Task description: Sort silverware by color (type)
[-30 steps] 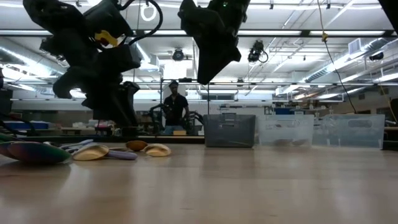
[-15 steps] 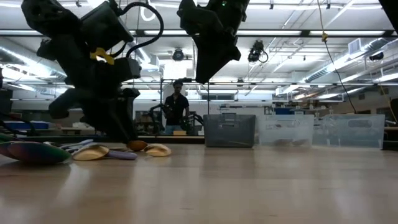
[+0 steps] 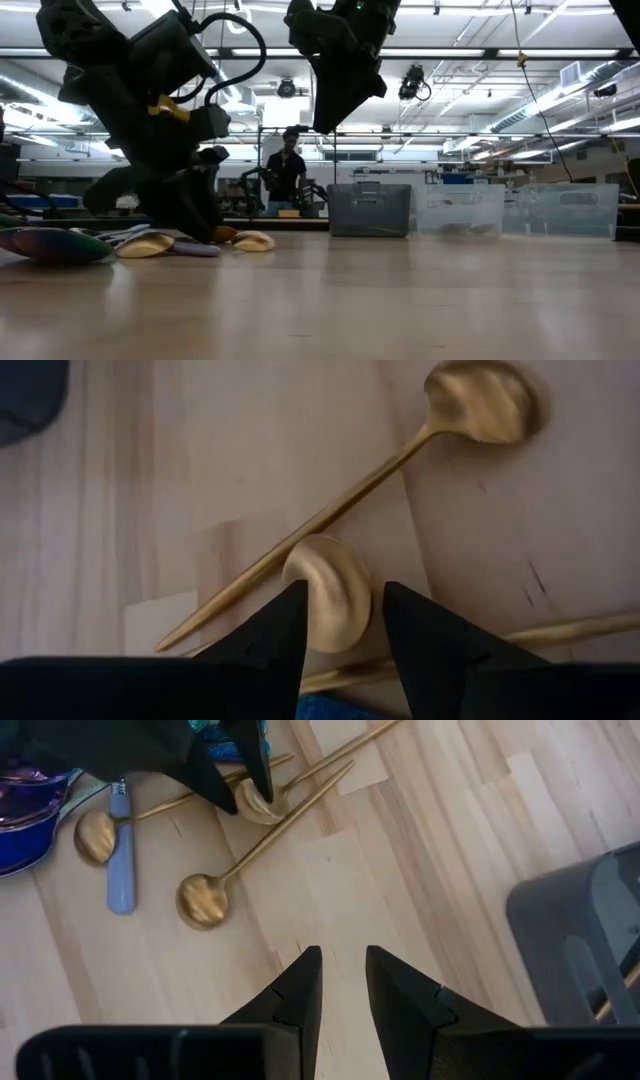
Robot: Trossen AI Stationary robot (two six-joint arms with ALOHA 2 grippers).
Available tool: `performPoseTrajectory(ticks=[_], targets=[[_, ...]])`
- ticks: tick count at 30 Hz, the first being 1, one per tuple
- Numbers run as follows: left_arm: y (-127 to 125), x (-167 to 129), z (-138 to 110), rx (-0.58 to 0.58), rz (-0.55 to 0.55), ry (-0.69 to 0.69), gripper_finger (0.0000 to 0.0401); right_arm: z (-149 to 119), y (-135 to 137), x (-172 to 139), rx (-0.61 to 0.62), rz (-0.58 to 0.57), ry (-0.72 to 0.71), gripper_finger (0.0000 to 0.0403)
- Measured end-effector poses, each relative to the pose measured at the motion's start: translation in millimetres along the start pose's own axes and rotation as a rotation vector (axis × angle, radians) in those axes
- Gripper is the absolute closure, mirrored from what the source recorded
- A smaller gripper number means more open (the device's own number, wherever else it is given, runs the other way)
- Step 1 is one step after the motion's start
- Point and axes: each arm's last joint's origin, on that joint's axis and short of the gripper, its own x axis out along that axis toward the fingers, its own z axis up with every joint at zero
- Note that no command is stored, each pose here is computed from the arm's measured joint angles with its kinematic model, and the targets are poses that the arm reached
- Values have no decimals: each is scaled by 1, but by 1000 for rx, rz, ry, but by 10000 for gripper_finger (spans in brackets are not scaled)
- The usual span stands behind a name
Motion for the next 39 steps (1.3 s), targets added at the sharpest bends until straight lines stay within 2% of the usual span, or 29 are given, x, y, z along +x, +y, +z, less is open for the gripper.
performPoseTrajectory(ticks=[7,16,22,29,33,39], targets=[[-1,3,0,-1,1,-6,271,0,0,0,1,2,-4,312],[0,3,0,10,11,3,380,1,0,0,3,5,-10,312],[1,-6,0,20,7,2,385,1,1,-1,-12,-26,-24,312],[13,-45,7,-3,8,-92,386,2,-1,-2,-64,-76,-53,312],[22,-72,14,-28,35,-220,387,4,0,-3,-106,-130,-97,312],[32,-112,20,-40,9,-437,387,9,7,-10,-219,-186,-196,312]])
